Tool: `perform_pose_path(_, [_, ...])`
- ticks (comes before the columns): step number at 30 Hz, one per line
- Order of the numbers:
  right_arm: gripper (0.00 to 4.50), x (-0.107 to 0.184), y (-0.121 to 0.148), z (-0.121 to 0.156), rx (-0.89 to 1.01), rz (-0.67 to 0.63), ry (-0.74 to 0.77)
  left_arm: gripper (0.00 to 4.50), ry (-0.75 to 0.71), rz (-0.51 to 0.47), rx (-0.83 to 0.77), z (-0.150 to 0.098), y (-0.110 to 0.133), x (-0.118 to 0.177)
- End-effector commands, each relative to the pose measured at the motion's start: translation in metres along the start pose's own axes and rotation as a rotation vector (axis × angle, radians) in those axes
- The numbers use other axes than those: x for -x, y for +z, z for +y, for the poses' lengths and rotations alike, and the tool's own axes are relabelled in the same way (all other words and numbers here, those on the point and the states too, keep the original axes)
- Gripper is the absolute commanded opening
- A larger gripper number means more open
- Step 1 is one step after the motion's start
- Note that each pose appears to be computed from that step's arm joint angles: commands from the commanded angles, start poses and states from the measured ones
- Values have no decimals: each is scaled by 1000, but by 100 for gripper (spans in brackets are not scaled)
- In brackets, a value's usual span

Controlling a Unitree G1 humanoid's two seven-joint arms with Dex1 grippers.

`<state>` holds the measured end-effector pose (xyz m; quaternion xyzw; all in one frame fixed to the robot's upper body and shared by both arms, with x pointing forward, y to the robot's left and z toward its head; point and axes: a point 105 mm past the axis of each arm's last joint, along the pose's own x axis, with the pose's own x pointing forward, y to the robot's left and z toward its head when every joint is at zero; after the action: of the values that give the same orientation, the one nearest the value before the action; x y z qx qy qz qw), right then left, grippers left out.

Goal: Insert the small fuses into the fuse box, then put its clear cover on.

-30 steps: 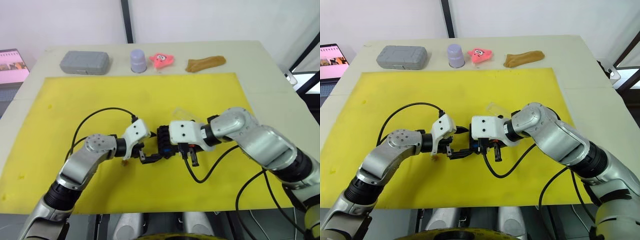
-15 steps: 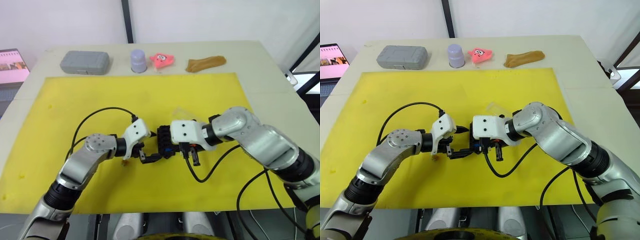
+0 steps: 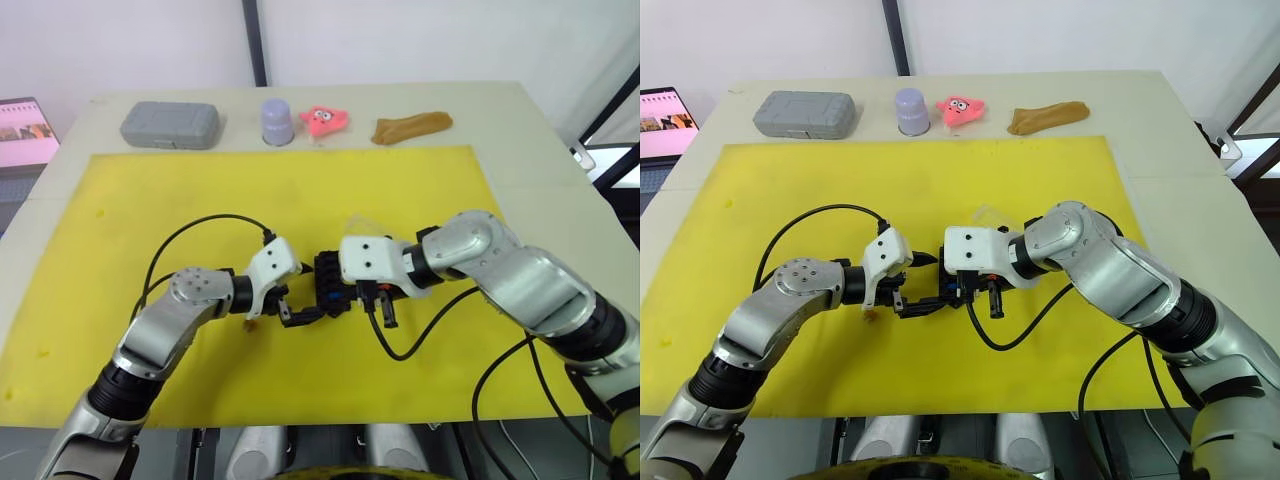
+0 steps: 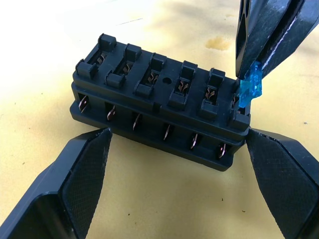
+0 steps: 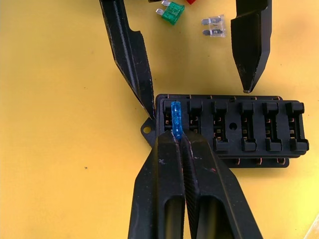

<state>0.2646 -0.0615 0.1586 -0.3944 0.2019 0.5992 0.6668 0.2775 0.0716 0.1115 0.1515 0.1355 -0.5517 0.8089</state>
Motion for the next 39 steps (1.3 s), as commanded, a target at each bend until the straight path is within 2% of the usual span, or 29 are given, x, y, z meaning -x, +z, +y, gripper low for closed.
perform_pose_path(1, [0, 5, 8, -1, 20, -27, -8, 443, 2, -26, -39, -1, 11, 0])
perform_pose_path(39, [0, -7, -5, 3, 5, 7, 7, 443, 9, -30, -32, -1, 12, 0])
